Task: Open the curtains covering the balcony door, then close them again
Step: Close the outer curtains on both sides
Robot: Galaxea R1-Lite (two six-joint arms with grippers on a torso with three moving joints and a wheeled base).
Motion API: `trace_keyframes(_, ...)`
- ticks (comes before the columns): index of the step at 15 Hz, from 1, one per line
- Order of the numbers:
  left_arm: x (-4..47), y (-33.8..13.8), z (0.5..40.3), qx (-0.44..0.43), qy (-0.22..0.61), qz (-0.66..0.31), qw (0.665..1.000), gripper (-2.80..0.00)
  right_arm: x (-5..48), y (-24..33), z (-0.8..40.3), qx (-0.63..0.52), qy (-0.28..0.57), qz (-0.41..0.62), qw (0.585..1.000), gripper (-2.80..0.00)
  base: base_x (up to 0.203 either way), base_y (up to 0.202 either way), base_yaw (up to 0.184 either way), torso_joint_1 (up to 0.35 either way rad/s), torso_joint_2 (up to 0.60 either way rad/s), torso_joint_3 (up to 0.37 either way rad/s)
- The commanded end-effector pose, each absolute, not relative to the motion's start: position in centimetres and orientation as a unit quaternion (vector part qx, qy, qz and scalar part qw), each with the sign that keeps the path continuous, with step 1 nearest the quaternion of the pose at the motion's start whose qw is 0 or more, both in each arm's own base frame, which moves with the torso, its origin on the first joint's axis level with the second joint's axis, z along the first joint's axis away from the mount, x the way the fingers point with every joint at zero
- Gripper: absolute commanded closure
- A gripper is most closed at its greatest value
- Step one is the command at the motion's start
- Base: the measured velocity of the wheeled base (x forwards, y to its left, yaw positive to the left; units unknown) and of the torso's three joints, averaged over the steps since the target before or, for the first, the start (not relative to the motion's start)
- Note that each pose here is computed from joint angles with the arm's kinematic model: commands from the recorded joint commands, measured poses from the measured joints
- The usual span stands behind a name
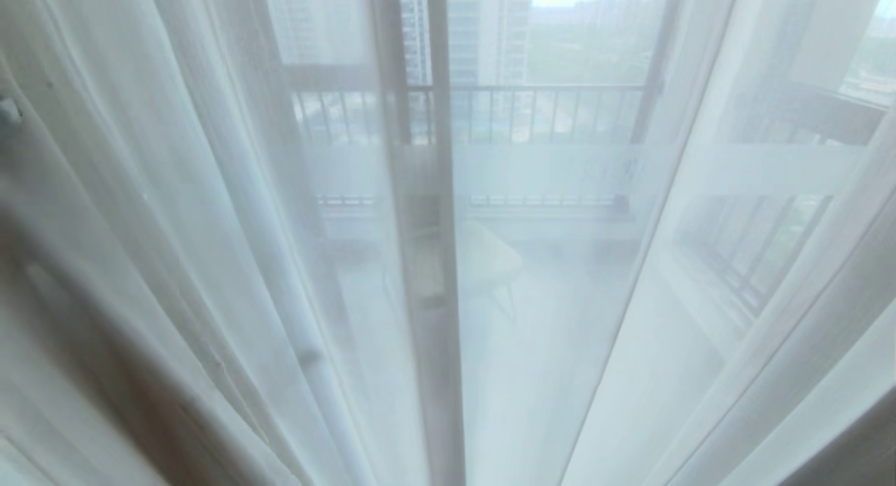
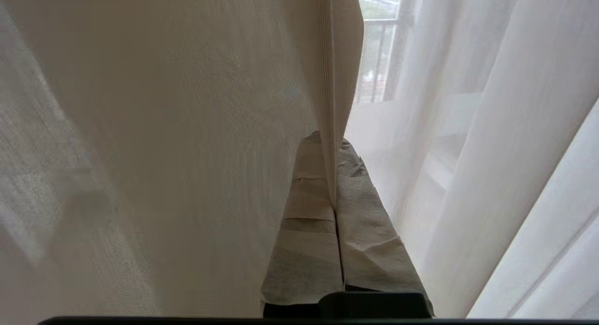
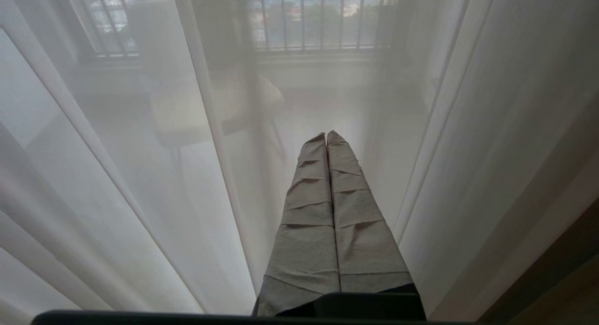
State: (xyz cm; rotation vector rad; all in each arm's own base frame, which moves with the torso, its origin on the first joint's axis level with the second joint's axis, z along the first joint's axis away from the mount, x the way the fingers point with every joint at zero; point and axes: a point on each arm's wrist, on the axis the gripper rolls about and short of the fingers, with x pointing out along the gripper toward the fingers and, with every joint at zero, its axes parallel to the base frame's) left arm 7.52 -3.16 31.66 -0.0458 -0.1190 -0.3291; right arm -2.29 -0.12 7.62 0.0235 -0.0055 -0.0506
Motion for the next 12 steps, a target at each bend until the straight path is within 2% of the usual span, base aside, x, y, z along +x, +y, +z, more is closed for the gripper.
trace_keyframes(1, 8.1, -4.4, 31.9, -0.023, -0.051, -0.212, 0.976, 0.0, -2.3, -0.1, 7.6, 0.012, -0.003, -0.025, 1.0, 0.0, 0.0, 0.0, 0.0, 0.0, 0.0, 0.0)
trace_keyframes(7, 8.5, -8.0, 31.7, -0.021, -0.025, -0.338, 0.941, 0.0, -2.3, -0.1, 7.6, 0.012, -0.003, -0.025, 1.0, 0.0, 0.0, 0.0, 0.0, 0.0, 0.0, 0.0)
trace_keyframes(12, 9.2, -9.2, 31.5, -0.021, -0.015, -0.35, 0.936, 0.0, -2.3, -0.1, 7.6, 0.012, -0.003, -0.025, 1.0, 0.0, 0.0, 0.0, 0.0, 0.0, 0.0, 0.0)
